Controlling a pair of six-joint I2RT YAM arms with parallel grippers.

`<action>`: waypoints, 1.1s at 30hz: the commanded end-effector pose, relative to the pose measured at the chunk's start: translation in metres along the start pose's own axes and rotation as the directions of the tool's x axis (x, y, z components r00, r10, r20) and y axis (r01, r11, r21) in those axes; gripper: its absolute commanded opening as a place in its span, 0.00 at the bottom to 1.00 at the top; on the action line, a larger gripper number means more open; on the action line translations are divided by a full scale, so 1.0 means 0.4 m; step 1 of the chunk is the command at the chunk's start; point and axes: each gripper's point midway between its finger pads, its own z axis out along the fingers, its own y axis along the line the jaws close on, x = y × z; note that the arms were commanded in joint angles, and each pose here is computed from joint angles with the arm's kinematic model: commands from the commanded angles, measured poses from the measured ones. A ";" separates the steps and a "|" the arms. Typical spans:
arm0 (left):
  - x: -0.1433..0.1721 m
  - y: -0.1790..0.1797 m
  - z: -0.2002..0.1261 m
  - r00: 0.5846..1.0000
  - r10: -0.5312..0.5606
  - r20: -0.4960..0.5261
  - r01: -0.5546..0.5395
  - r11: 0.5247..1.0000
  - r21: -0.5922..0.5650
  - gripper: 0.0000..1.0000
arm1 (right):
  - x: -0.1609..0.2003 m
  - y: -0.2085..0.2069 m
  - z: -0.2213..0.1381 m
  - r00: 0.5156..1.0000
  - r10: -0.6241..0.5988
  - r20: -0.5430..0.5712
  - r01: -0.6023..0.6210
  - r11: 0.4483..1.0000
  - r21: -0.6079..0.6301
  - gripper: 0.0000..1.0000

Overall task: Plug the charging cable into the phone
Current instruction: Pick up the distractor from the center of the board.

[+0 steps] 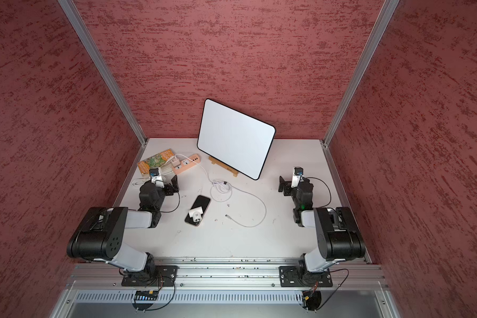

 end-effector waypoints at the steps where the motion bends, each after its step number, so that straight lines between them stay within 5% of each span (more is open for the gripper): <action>1: -0.021 -0.003 0.003 1.000 0.000 0.019 0.000 1.000 0.008 1.00 | -0.008 -0.009 0.000 1.000 -0.006 0.010 0.006 1.000 0.009 0.99; 33: -0.020 -0.002 0.004 1.000 -0.013 0.011 0.012 0.999 0.032 1.00 | -0.009 -0.010 0.001 1.000 -0.006 0.010 0.006 1.000 0.012 0.99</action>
